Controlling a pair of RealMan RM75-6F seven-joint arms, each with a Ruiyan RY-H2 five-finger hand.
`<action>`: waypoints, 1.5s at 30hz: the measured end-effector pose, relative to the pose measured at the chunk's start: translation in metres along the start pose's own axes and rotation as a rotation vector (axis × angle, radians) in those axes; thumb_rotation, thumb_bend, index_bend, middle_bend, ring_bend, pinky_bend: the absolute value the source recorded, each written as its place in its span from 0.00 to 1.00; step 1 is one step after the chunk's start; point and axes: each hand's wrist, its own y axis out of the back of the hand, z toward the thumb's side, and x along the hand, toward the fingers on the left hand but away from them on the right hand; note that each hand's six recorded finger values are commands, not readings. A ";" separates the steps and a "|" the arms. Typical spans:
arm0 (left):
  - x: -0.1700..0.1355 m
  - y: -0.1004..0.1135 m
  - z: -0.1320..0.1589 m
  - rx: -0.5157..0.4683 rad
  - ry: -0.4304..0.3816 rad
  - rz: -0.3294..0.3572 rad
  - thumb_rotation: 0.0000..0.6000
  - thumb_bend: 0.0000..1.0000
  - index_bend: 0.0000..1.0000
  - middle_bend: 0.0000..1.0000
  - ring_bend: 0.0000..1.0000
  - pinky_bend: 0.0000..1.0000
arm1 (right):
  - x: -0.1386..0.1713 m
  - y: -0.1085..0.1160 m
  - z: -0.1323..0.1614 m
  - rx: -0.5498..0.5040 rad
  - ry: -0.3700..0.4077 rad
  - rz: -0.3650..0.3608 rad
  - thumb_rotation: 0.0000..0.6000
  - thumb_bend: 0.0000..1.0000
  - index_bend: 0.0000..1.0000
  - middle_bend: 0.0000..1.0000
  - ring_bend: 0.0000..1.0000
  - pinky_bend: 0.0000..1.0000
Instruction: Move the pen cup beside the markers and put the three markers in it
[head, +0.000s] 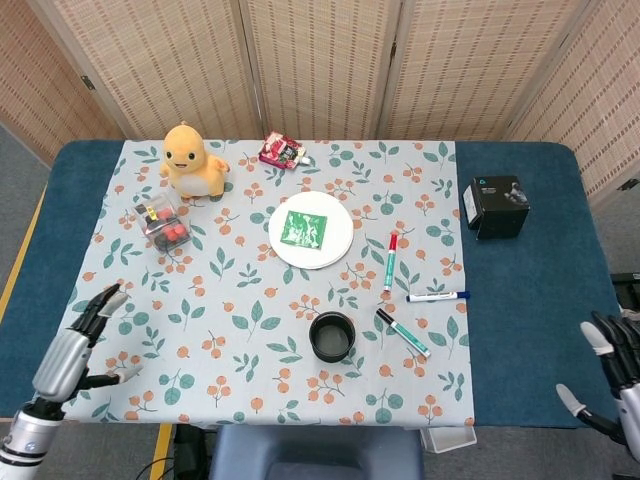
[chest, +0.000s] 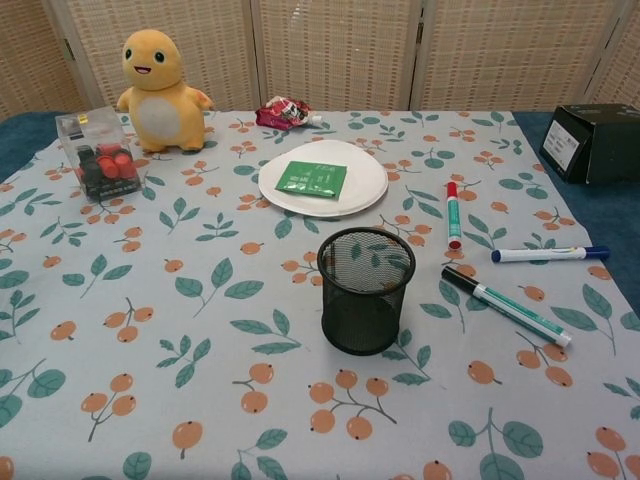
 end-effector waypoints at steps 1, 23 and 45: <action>-0.005 0.004 -0.010 0.037 0.018 0.013 1.00 0.02 0.00 0.00 0.00 0.26 | -0.002 -0.005 0.002 0.012 0.003 0.021 1.00 0.25 0.00 0.00 0.00 0.00; -0.043 0.054 -0.068 0.417 0.169 0.149 1.00 0.02 0.00 0.00 0.00 0.24 | -0.057 -0.081 0.025 0.188 0.014 0.324 1.00 0.25 0.08 0.00 0.00 0.00; -0.045 0.053 -0.067 0.413 0.183 0.145 1.00 0.02 0.00 0.00 0.00 0.24 | -0.134 -0.117 0.053 0.253 0.089 0.377 1.00 0.28 0.36 0.00 0.00 0.00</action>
